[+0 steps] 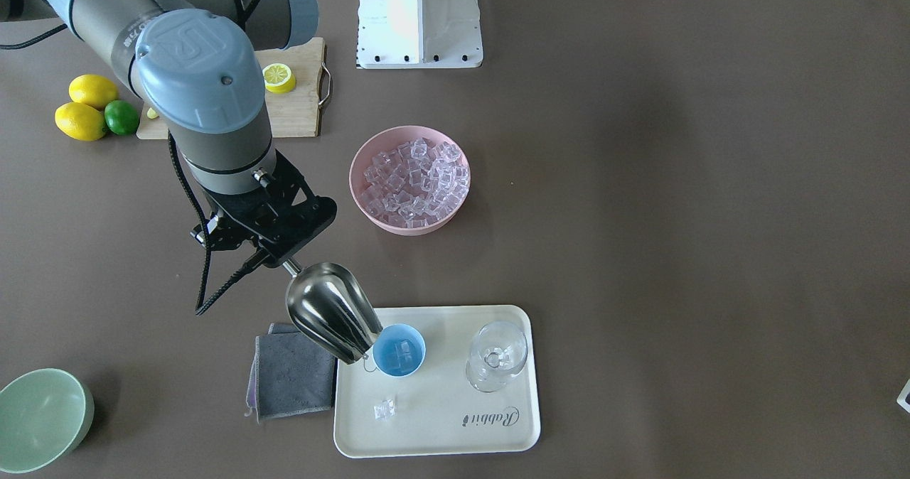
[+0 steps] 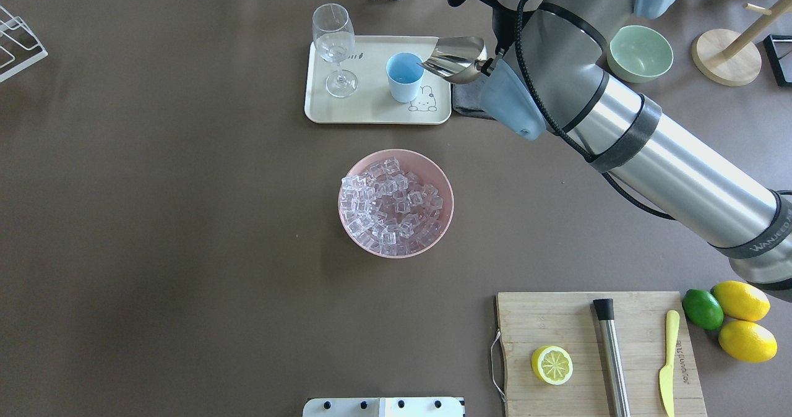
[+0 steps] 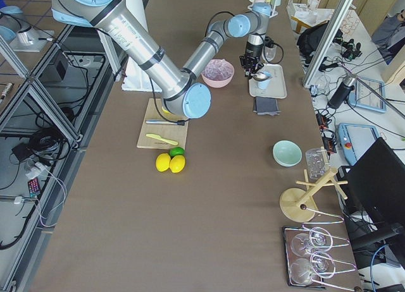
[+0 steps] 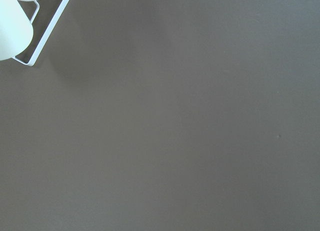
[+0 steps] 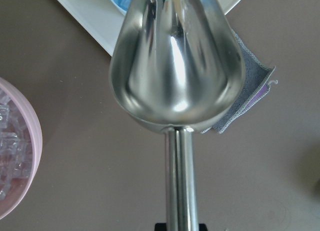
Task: Put ice in cup with scoop
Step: 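Tilt the scoop over the blue cup while the left arm returns to rest, then carry the empty scoop back toward its spot with the right gripper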
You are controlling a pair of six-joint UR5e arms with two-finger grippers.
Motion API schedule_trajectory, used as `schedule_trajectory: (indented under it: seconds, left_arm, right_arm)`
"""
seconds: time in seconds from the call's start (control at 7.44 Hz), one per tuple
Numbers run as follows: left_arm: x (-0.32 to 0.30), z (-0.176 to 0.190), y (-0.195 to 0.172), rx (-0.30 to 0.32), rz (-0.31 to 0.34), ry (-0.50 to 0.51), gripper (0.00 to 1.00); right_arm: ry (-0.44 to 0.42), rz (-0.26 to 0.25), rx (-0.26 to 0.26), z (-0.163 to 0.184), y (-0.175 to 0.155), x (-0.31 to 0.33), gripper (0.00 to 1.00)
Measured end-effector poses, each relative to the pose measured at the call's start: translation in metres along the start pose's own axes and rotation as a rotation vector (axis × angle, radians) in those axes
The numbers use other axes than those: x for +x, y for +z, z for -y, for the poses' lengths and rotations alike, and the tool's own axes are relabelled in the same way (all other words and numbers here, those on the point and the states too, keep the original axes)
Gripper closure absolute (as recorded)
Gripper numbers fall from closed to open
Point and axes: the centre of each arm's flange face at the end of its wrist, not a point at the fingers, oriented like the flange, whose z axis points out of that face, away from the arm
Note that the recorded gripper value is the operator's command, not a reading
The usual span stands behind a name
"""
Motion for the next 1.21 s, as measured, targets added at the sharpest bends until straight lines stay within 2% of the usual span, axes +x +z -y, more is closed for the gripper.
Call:
schedule_trajectory:
  seconds: [0.4,0.67,0.94,1.21]
  left_arm:
    - [-0.006,0.003,0.005,0.000,-0.022,-0.010,0.01]
    - [-0.008,0.003,0.007,-0.003,-0.027,-0.015,0.01]
    - [-0.008,0.003,0.010,-0.010,-0.030,-0.015,0.01]
    - [-0.008,0.003,0.011,-0.011,-0.031,-0.015,0.01]
  right_arm:
    - [-0.049,-0.017,-0.027,0.000,-0.013,-0.010,1.00]
    - [-0.070,-0.006,-0.015,-0.033,-0.008,0.004,1.00]
    - [0.065,0.051,0.007,-0.086,-0.006,0.053,1.00]
    - [0.327,0.139,0.030,-0.147,0.010,0.115,1.00]
